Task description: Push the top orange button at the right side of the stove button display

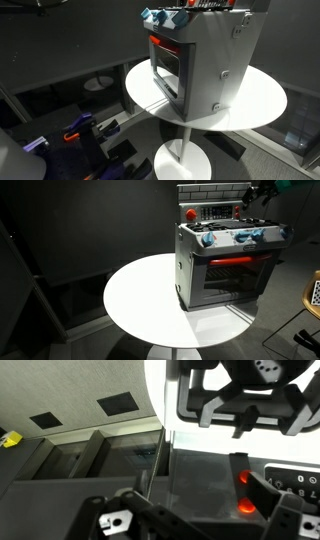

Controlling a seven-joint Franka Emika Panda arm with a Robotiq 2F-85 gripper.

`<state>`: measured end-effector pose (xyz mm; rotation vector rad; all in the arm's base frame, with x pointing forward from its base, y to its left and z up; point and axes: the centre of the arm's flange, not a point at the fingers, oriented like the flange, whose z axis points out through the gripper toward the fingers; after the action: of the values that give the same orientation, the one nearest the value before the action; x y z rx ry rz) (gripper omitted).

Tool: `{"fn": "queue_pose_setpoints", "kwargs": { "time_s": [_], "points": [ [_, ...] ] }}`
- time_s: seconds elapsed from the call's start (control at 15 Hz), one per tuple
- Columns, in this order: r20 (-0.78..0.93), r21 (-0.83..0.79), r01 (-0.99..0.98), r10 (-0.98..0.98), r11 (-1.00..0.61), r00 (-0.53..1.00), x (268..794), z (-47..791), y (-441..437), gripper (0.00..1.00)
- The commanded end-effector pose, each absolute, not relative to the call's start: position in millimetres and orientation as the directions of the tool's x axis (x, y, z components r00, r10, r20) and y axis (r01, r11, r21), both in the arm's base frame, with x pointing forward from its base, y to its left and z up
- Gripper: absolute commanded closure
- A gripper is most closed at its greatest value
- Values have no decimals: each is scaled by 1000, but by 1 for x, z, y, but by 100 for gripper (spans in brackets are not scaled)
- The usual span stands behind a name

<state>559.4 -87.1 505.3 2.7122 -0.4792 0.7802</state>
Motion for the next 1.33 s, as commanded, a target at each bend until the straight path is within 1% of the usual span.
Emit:
{"fn": "queue_pose_setpoints", "kwargs": {
  "time_s": [0.0,0.4,1.27],
  "points": [
    [565,180,-396,-234,-901,791,578,505,-86,0],
    [568,177,-389,-229,-904,791,588,505,-84,0],
    [584,175,-400,-232,-900,778,591,514,-91,0]
  ]
}}
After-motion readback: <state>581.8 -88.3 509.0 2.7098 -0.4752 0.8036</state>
